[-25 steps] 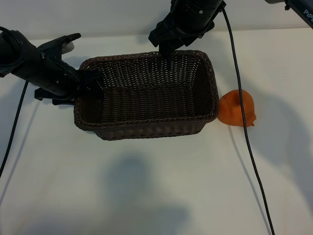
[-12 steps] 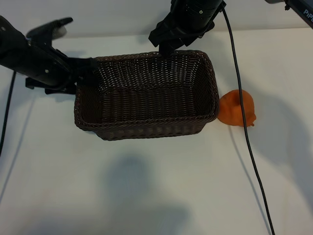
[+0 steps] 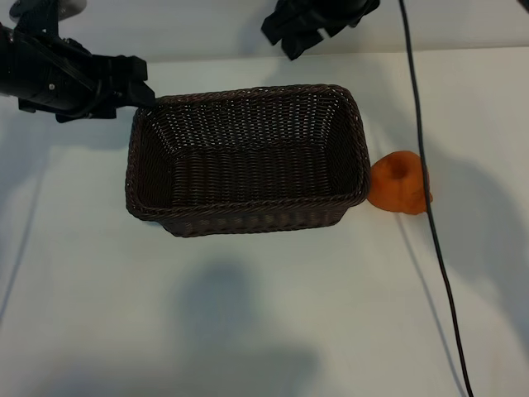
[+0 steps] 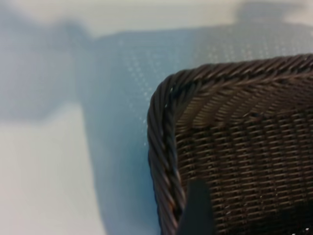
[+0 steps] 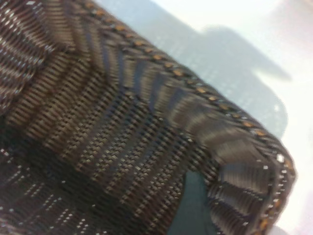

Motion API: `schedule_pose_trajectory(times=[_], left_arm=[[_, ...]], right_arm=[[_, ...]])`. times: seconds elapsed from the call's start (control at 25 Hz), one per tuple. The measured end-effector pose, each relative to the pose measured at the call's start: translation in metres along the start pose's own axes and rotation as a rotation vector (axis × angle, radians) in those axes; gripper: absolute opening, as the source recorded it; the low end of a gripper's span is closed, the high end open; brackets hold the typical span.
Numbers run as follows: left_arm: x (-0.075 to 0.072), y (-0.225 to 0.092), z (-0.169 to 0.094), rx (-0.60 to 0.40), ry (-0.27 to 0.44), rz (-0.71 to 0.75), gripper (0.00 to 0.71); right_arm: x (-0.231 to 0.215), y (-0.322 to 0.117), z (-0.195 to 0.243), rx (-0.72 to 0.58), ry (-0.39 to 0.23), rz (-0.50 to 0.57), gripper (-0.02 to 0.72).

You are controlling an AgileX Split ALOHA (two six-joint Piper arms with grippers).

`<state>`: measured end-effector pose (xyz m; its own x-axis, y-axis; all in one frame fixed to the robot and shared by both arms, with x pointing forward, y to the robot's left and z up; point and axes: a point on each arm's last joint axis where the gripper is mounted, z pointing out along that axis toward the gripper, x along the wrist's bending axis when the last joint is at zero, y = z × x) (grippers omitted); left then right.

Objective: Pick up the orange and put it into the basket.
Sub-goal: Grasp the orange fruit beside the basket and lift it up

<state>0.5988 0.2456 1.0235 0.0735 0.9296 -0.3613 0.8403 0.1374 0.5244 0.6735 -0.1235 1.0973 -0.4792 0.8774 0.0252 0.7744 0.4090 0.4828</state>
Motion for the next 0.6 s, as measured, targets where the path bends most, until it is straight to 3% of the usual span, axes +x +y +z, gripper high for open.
schedule_pose_trajectory(times=[0.28,0.44,0.6], left_arm=[[0.0,0.0,0.0,0.007,-0.003,0.002,0.596],[0.0,0.0,0.0,0.007,-0.003,0.003,0.596],[0.0,0.0,0.0,0.008,-0.002,0.005,0.596]], right_arm=[[-0.059,-0.009,-0.006,-0.003,-0.061,0.157,0.559],[-0.079,-0.014,-0.008,-0.007,-0.038,0.225,0.559],[-0.08,-0.027,0.004,0.053,-0.021,0.228,0.559]])
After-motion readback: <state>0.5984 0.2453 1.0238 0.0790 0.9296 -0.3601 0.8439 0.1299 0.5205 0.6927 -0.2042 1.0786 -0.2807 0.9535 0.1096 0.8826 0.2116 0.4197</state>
